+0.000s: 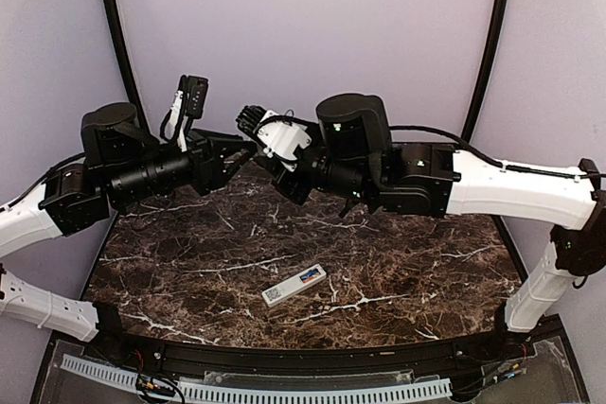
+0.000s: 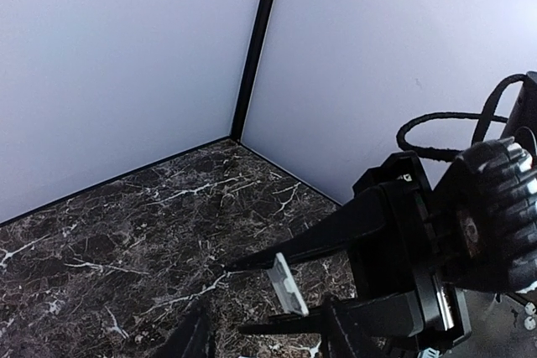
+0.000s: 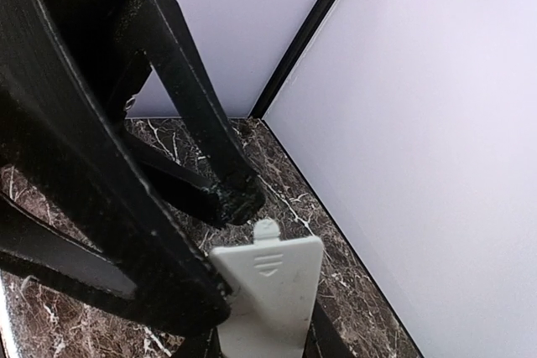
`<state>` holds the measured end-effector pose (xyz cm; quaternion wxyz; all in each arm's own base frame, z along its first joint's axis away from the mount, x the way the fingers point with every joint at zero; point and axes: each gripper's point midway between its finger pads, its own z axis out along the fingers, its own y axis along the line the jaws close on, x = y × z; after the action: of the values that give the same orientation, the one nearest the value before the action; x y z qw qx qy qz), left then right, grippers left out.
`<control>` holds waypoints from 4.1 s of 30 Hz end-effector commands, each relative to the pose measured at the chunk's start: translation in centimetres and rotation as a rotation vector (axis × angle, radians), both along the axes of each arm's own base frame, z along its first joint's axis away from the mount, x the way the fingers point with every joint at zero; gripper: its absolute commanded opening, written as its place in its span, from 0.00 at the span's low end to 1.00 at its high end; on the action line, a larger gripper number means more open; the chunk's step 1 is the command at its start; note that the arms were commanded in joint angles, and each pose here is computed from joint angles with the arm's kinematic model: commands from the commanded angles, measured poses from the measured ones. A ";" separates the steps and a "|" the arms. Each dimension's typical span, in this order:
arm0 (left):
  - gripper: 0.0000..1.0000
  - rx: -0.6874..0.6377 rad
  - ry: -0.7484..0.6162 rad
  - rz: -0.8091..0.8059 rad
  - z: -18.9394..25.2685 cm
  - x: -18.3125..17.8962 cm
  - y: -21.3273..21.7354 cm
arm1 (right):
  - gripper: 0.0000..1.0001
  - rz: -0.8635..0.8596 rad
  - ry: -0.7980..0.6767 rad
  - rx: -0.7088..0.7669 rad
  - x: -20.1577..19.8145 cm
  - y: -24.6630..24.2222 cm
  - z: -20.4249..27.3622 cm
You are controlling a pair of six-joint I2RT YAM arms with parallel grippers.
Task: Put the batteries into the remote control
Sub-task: Pass from the right arm to the left, then pass from the left arm to the right, then move the remote control without the battery cover to the center of the board.
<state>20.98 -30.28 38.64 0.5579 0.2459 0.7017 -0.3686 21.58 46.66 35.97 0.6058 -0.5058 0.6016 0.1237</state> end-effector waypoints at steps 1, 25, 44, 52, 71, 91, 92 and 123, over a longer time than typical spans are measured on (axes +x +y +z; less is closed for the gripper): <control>0.35 -0.056 -0.016 0.031 2.2 0.3 0.5 | 0.09 -0.030 -0.046 0.039 0.0 0.5 1.5; 0.00 -0.175 -0.097 0.005 5.0 -0.8 1.4 | 0.91 0.034 0.015 0.289 -1.6 -2.2 5.9; 0.00 -0.438 -0.338 -0.173 13.2 -4.4 1.2 | 0.60 0.786 0.545 0.818 -6.3 -3.3 15.0; 0.00 -0.432 -0.305 -0.192 12.4 -4.3 0.5 | 0.32 0.883 0.559 0.804 -6.9 -2.0 15.1; 0.00 -0.421 -0.283 -0.187 11.3 -4.1 0.4 | 0.19 0.911 0.541 0.785 -7.2 -1.7 15.7; 0.01 -0.396 -0.295 -0.160 10.6 -3.8 0.6 | 0.00 0.854 0.608 0.731 -6.4 -0.9 15.1; 0.06 -0.382 -0.310 -0.140 10.5 -3.6 0.9 | 0.00 0.823 0.631 0.722 -5.8 -0.9 14.9; 0.97 0.799 0.064 -0.317 -27.7 -3.8 -1.9 | 0.00 0.000 1.564 0.021 1.8 -11.9 -19.5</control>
<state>17.30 -30.98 13.02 0.3752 0.4980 0.7618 -0.1759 23.41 35.42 17.93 0.0312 -0.2519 0.8624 0.4380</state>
